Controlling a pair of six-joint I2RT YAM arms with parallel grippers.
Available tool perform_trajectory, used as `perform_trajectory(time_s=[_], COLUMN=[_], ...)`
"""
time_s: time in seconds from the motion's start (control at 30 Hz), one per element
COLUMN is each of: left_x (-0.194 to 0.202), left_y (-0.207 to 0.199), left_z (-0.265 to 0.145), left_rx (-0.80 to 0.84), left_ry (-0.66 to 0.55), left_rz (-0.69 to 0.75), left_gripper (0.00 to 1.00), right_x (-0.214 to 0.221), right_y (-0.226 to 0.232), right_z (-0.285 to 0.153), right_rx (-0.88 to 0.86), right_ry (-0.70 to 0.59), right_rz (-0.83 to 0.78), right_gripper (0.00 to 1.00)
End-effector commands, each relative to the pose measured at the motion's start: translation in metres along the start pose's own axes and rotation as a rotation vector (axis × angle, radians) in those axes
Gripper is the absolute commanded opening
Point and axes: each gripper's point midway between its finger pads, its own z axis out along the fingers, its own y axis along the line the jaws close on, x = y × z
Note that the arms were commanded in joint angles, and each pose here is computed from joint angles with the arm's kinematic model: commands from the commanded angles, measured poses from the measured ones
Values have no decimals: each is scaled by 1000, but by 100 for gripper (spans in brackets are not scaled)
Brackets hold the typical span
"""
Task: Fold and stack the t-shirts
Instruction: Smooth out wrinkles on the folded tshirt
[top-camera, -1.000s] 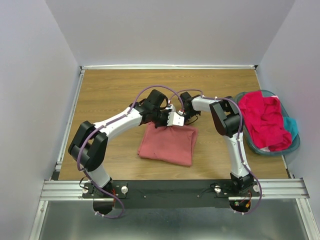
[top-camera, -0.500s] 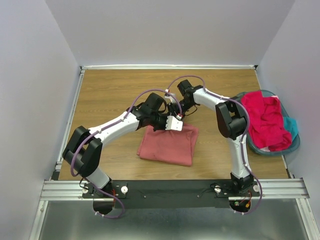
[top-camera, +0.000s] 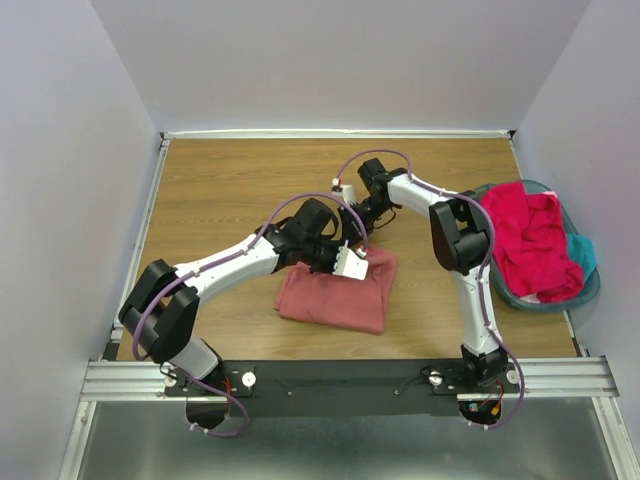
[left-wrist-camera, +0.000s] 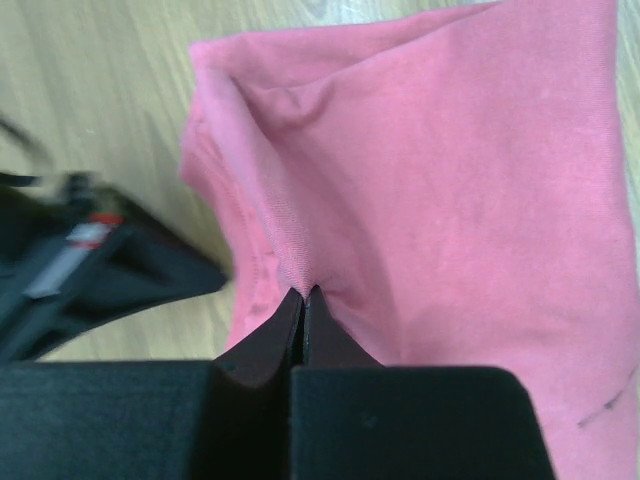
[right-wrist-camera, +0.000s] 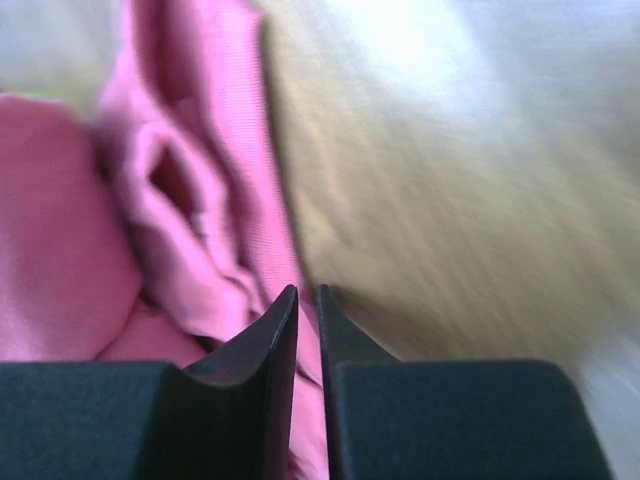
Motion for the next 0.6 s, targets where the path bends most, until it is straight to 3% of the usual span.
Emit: perform_trajectory(time_s=[0.0, 0.57], left_x=[-16, -17], left_y=[16, 63], left_z=[-14, -18], left_rx=[-77, -222], left_ry=[-23, -11], left_rz=[87, 138], left_gripper=[0, 0], right_x=[34, 65], right_y=[-8, 15], right_z=[25, 30], right_rx=[-79, -195], right_ry=[90, 125], right_rz=[47, 80], right_gripper=[20, 18])
